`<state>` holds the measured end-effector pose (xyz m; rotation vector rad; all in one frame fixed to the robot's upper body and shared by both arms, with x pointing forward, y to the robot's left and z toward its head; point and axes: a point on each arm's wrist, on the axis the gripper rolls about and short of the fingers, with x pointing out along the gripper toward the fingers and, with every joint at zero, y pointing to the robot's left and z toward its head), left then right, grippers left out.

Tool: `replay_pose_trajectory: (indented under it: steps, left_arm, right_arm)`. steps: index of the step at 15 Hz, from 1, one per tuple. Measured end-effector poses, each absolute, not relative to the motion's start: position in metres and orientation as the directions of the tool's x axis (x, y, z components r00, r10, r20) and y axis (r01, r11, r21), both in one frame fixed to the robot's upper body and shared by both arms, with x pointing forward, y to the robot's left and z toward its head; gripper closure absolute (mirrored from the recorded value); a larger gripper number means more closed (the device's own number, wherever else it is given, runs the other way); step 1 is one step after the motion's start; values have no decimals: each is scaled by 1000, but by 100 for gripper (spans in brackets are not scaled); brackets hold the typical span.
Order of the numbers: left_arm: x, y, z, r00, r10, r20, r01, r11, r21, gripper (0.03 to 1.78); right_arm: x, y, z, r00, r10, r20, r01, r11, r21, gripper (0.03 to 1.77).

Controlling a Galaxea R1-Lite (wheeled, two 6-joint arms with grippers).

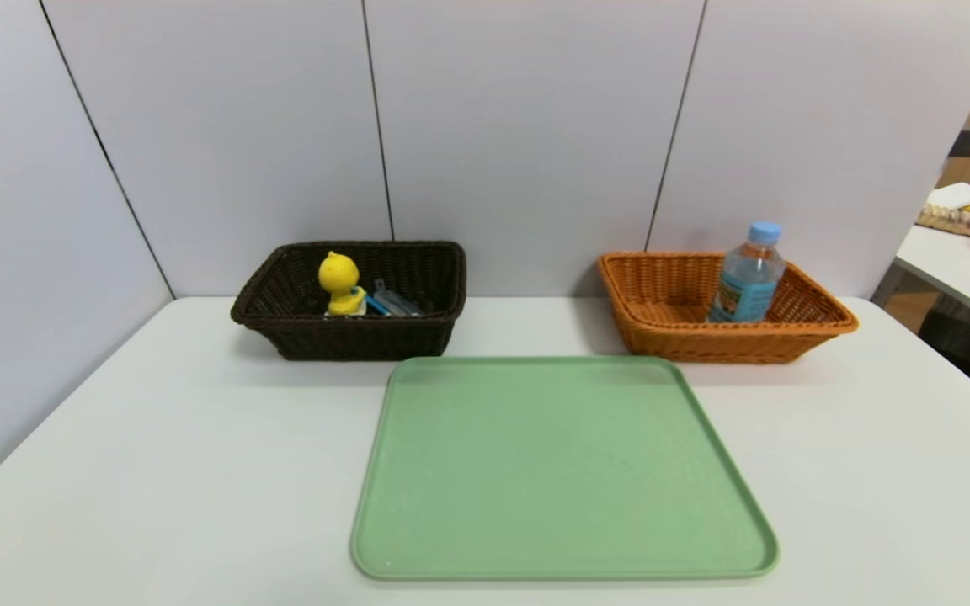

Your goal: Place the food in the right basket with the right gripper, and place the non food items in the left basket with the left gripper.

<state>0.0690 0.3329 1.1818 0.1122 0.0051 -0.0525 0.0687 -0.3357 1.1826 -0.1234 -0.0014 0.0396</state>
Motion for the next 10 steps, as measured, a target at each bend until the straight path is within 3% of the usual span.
replay_pose_trajectory:
  steps: [4,10]
  left_arm:
    - [69,333,1181,999,-49,-10,50,994,99,12]
    - [69,333,1181,999,-49,-11,50,994,99,12]
  right_arm:
    - [69,-336,1183,1000,23,9,-23,999,-28,11]
    - [69,-336,1183,1000,16,7,-16,1000,-16,11]
